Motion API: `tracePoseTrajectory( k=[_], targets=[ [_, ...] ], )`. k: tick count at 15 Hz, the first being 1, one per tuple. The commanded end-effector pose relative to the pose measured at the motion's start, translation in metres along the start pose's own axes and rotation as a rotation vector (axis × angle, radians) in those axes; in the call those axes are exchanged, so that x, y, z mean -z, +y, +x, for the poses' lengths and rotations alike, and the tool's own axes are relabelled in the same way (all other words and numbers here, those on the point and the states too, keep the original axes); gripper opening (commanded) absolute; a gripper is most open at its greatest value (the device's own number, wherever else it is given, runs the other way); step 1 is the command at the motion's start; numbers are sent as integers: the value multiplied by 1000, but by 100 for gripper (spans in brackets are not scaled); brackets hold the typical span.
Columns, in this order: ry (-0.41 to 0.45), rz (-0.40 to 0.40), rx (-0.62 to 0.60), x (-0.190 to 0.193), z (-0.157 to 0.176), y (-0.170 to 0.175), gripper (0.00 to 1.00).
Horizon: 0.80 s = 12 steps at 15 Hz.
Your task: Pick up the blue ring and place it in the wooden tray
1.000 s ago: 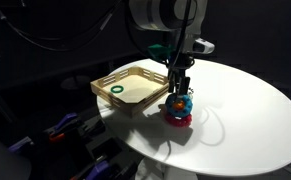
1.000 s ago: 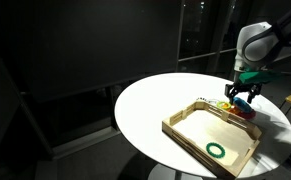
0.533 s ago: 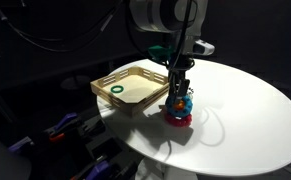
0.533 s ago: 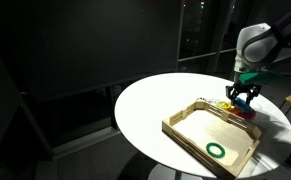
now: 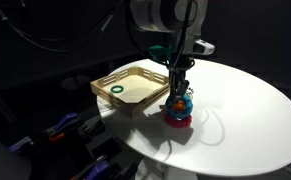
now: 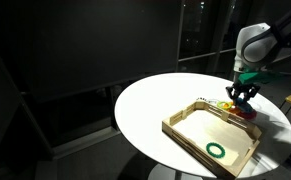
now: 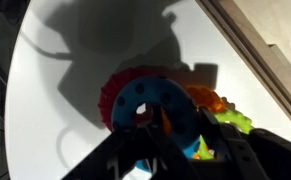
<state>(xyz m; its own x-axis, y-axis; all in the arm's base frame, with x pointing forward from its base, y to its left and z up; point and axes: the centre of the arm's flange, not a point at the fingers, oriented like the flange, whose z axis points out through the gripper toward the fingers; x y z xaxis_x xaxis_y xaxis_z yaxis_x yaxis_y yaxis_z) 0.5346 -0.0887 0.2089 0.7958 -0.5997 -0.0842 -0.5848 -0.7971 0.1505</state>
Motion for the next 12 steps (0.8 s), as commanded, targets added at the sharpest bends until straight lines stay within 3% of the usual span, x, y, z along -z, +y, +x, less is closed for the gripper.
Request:
tracePoseTrajectory(
  k=[1, 12],
  targets=[
    [19, 0, -20, 10, 3, -1, 15],
    [44, 37, -16, 51, 3, -7, 11]
  ],
)
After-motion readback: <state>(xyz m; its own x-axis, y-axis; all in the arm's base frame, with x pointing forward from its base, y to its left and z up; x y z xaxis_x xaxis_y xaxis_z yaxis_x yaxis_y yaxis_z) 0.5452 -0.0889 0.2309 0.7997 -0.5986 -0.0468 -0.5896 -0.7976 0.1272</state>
